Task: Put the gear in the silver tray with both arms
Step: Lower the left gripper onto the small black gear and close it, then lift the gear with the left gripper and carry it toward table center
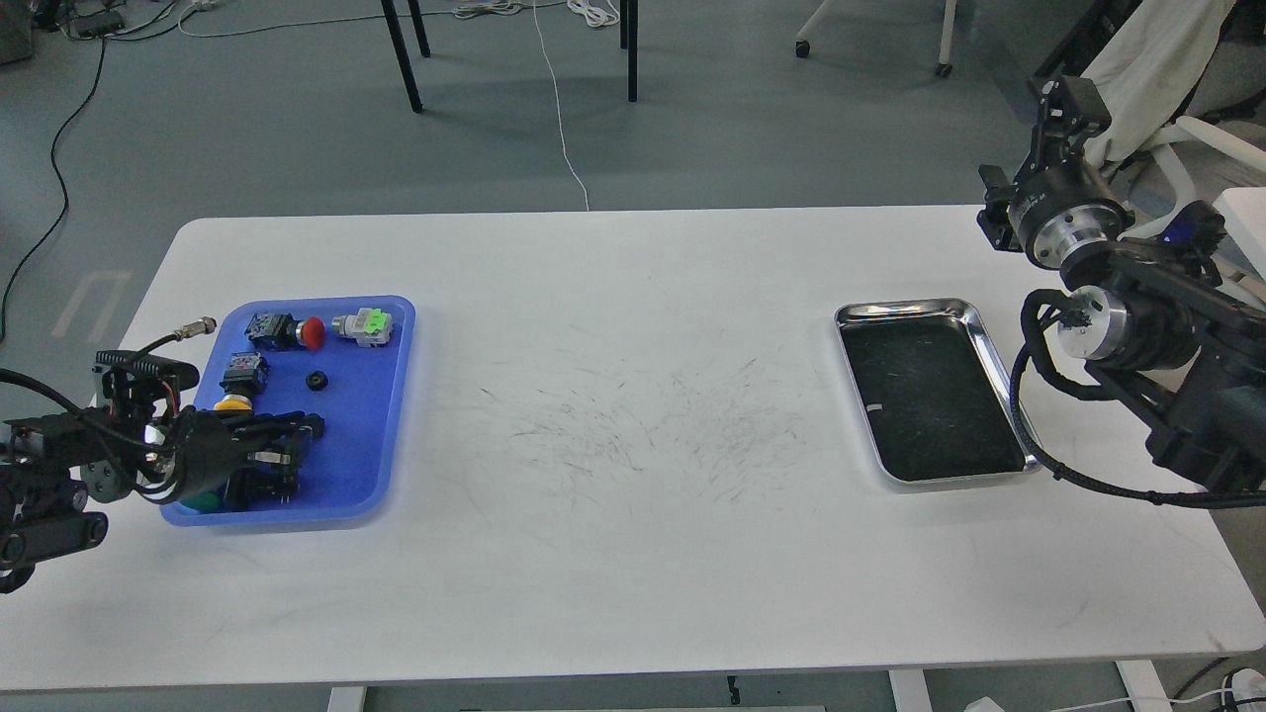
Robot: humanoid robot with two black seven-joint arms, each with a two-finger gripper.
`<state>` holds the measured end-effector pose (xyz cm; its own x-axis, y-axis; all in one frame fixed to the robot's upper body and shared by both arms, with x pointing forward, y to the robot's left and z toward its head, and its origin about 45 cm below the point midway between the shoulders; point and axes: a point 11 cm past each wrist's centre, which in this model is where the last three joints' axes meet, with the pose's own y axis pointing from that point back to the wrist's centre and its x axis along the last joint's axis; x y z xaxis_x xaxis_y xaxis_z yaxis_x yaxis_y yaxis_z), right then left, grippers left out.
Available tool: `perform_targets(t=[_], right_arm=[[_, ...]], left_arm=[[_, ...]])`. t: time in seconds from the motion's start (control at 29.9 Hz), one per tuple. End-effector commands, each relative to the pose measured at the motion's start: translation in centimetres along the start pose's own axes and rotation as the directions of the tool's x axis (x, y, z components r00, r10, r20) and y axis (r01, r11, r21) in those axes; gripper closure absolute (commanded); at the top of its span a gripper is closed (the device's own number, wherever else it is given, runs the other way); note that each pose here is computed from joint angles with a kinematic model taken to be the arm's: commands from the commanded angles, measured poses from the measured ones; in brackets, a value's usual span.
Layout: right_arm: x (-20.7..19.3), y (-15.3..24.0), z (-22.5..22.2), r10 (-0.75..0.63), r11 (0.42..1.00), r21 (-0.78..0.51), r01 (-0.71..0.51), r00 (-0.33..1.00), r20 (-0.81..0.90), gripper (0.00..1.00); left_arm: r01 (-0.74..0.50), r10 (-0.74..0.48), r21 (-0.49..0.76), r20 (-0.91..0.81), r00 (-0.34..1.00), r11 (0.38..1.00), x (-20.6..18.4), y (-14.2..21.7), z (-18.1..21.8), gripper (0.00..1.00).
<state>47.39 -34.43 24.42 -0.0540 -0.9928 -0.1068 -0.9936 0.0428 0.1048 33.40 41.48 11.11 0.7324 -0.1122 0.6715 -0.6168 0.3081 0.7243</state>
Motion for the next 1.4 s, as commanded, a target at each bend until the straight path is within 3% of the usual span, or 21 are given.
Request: perform_targets(t=[0.0, 0.43, 0.7, 0.94, 1.1, 1.37], right_arm=[[0.2, 0.1, 0.3, 0.004, 1.0, -0.006, -0.004, 1.0, -0.001, 0.01], [0.5, 0.3, 0.8, 0.01, 1.0, -0.014, -0.01, 1.0, -0.003, 0.01], [0.4, 0.5, 1.3, 0.006, 1.0, -0.025, -0.006, 1.0, -0.002, 0.01], [0.2, 0.2, 0.6, 0.0, 1.0, -0.018, 0.0, 1.0, -0.016, 0.01], [0.2, 0.1, 0.4, -0.002, 1.0, -0.014, 0.002, 1.0, -0.021, 0.01], [-0.1, -0.3, -0.7, -0.02, 1.0, -0.008, 0.02, 0.996, -0.084, 0.01]], left_arm=[[0.001, -0.001, 0.002, -0.003, 1.0, 1.0, 0.0, 0.2, -0.1, 0.86], [-0.038, 0.04, 0.03, -0.044, 0.998, 0.999, 1.1, 1.8, -1.3, 0.93], [-0.135, 0.133, -0.03, -0.057, 0.989, 0.99, 6.1, 3.0, 0.6, 0.95], [-0.192, 0.191, -0.128, -0.015, 0.981, 0.973, 11.4, 2.9, 4.5, 0.95], [-0.15, 0.172, -0.262, 0.062, 0.983, 0.953, 14.0, 0.1, 10.8, 0.95], [-0.004, 0.124, -0.444, 0.241, 0.963, 0.896, 13.4, -5.8, 22.5, 0.95]])
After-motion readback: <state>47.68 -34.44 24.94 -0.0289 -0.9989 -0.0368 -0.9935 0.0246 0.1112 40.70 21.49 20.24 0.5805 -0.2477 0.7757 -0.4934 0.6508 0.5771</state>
